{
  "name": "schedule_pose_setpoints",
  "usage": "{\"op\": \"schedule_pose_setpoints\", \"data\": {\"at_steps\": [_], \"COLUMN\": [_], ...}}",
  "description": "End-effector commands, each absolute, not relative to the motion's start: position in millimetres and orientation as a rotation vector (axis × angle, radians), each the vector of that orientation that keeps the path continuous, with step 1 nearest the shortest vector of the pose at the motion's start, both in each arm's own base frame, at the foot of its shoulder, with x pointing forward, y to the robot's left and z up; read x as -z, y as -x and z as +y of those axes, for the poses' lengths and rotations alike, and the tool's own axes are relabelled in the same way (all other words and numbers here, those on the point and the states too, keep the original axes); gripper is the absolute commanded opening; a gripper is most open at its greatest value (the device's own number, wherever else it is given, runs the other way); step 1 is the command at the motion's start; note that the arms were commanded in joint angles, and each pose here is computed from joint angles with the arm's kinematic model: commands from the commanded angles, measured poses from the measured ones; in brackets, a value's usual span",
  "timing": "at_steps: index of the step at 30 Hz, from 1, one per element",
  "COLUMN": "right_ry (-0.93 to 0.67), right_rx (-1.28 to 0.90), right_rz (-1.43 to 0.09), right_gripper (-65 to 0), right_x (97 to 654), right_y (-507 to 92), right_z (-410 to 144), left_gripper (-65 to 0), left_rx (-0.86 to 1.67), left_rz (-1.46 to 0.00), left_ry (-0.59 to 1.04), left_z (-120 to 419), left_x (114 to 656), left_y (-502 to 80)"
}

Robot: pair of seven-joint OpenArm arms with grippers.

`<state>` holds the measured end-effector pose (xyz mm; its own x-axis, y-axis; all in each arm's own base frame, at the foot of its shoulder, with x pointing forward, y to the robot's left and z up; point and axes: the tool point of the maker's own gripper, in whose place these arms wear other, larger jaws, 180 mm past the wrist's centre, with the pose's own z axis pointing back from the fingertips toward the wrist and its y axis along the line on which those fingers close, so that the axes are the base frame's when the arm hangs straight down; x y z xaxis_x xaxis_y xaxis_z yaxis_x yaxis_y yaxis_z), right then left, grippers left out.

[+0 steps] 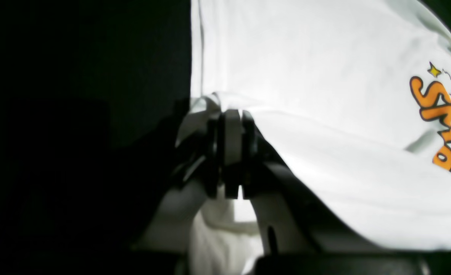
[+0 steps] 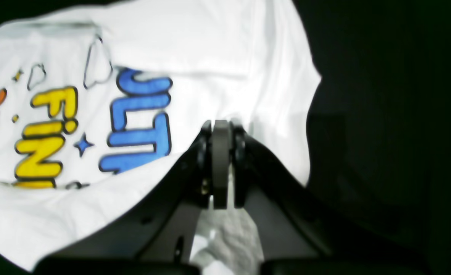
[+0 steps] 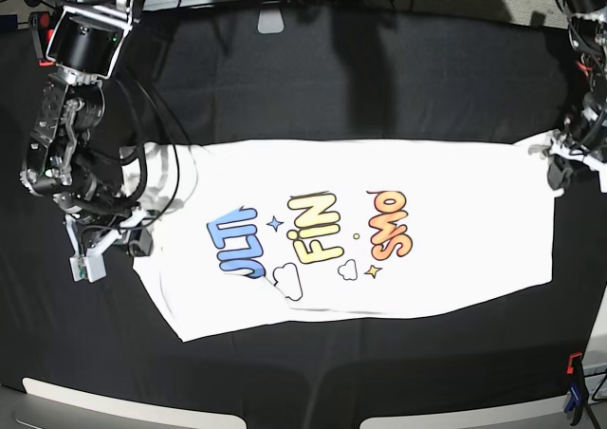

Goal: Layout the t-shirt on the table in an organized manner, then fold the t-shirt properly
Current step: 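Lower the shirt flat onto the table with both grippers, then grasp the shirt edge with both grippers at opposite corners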

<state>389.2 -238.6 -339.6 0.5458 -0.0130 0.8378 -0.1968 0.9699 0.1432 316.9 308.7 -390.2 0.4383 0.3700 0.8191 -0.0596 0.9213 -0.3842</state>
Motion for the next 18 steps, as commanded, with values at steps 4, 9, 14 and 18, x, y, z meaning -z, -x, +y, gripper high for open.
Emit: {"op": "schedule_pose_setpoints", "data": {"at_steps": [4,9,14,18], "right_ry": [-0.232,-0.239,-0.237,-0.237], "right_rx": [-0.134,-0.154,-0.156,-0.156], "right_rz": [-1.074,-1.057,-1.044,-1.044], "right_gripper": [-65.0,-65.0,-65.0,-65.0], "right_x": [311.3,314.6,316.7,316.7], "right_y": [-406.5,-406.1,-404.9,-404.9], "right_z": [-237.7,-230.8,-231.0,-231.0], "left_gripper": [-65.0,-65.0,-65.0,-65.0], "left_rx": [-0.263,-0.236,-0.238,-0.222], "left_rz": [-1.173,-1.144,-1.161,-1.147], "left_ry": [0.310,0.279,0.276,0.257], "left_z": [319.3,320.0,321.9,322.6], "left_x": [365.0,371.4,368.2,371.2], "left_y": [-331.4,-328.2,-329.4,-328.1]}}
